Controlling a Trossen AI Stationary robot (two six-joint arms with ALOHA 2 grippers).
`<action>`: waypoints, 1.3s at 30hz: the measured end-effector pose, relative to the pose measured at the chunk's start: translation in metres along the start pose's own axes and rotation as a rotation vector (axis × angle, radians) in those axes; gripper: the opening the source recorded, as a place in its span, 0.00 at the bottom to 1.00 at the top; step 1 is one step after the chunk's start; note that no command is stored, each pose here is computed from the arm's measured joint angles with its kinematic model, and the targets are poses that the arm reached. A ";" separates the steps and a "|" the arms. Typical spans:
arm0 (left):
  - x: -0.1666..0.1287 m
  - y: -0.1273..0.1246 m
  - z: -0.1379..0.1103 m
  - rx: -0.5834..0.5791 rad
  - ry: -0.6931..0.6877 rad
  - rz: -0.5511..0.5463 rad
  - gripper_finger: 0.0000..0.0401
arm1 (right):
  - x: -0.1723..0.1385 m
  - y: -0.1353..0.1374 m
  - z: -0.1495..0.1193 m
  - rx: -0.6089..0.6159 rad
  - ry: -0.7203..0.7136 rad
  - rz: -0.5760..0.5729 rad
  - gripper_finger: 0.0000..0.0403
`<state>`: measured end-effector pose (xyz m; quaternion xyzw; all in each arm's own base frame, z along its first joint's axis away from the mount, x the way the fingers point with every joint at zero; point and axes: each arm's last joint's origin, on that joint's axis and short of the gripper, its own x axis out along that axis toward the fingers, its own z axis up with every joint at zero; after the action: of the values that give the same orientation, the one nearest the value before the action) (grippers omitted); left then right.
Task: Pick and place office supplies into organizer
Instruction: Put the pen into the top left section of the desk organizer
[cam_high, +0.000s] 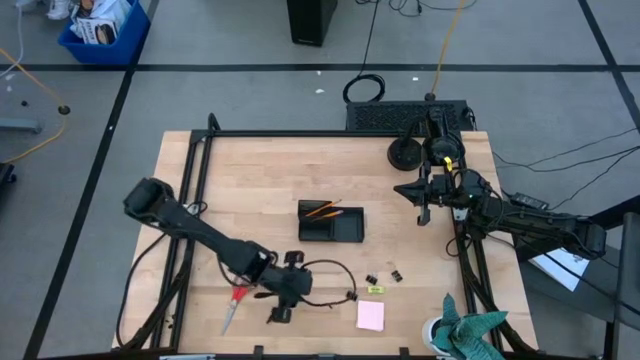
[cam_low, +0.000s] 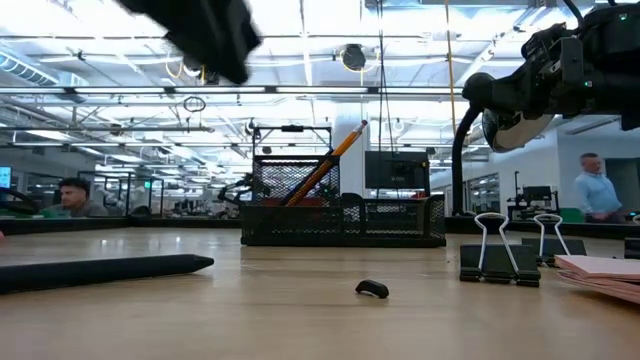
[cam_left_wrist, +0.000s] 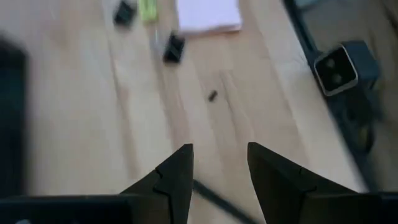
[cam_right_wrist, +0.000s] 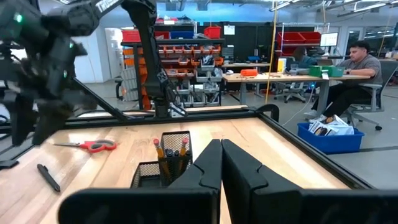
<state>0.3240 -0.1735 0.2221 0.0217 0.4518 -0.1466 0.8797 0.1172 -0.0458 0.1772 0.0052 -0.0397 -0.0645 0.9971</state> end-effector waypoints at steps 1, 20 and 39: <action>-0.003 -0.001 0.000 0.092 -0.001 0.001 0.39 | 0.000 0.000 0.000 0.000 0.000 0.000 0.00; 0.045 -0.013 -0.044 1.303 0.395 -0.014 0.39 | 0.001 -0.001 -0.005 0.068 0.049 -0.005 0.00; 0.042 -0.049 -0.051 1.533 0.363 0.094 0.39 | 0.004 -0.003 -0.012 0.084 0.110 -0.036 0.00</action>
<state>0.2935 -0.2218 0.1626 0.6649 0.3599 -0.3740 0.5371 0.1214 -0.0487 0.1651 0.0511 0.0126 -0.0805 0.9954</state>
